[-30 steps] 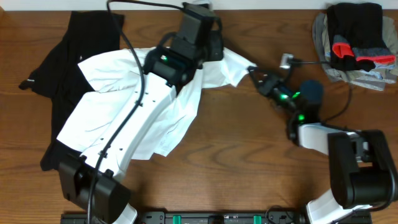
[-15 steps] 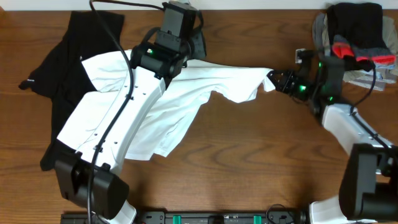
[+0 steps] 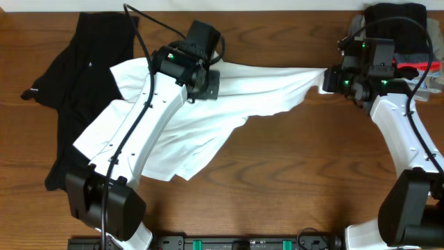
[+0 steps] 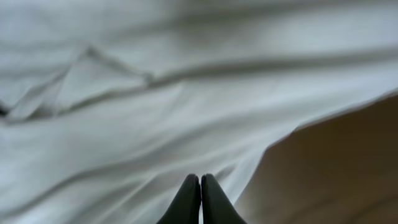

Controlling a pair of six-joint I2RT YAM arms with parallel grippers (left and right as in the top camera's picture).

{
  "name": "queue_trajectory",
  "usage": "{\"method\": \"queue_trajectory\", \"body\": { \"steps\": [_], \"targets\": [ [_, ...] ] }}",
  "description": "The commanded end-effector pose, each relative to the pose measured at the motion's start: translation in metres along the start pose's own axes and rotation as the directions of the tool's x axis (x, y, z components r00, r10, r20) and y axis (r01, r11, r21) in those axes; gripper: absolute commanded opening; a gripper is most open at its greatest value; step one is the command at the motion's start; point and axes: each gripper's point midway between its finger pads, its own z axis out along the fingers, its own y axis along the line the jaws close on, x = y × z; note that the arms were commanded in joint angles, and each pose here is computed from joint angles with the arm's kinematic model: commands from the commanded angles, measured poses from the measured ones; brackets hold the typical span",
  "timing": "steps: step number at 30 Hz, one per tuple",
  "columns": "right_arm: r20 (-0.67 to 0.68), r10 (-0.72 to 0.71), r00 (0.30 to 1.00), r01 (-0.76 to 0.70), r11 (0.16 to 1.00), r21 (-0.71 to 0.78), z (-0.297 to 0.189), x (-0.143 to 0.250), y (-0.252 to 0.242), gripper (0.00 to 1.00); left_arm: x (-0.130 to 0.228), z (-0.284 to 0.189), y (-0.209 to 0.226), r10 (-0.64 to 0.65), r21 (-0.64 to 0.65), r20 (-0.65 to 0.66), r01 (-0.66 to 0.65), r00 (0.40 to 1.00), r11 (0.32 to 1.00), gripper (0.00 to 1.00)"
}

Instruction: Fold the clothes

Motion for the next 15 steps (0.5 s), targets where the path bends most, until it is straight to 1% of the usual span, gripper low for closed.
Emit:
{"method": "queue_trajectory", "body": {
  "steps": [1, 6, 9, 11, 15],
  "targets": [
    [0.059, -0.038, 0.998, 0.033, 0.996, 0.084, -0.016, -0.020, -0.021, 0.01, 0.019, 0.004, 0.007, 0.111, -0.014, -0.090, -0.112, 0.990, 0.994, 0.06],
    [0.058, -0.029, 0.998, 0.023, 0.995, 0.096, -0.018, -0.020, -0.030, 0.01, 0.063, 0.009, 0.017, 0.135, -0.029, -0.261, -0.148, 0.956, 0.989, 0.06],
    [0.058, -0.037, 0.998, 0.032, 0.995, 0.096, -0.017, -0.020, -0.030, 0.01, 0.093, 0.017, 0.014, 0.133, 0.011, -0.362, -0.138, 0.923, 0.990, 0.06],
    [0.057, -0.045, 0.997, 0.039, 0.995, 0.097, -0.018, -0.020, -0.030, 0.01, 0.112, 0.025, 0.010, 0.115, 0.037, -0.411, -0.109, 0.904, 0.993, 0.06],
    [0.049, -0.040, 0.998, 0.035, 0.995, 0.098, -0.018, -0.018, -0.031, 0.02, 0.138, 0.035, 0.006, 0.058, 0.012, -0.426, -0.058, 0.903, 0.998, 0.06]
  ]
}}
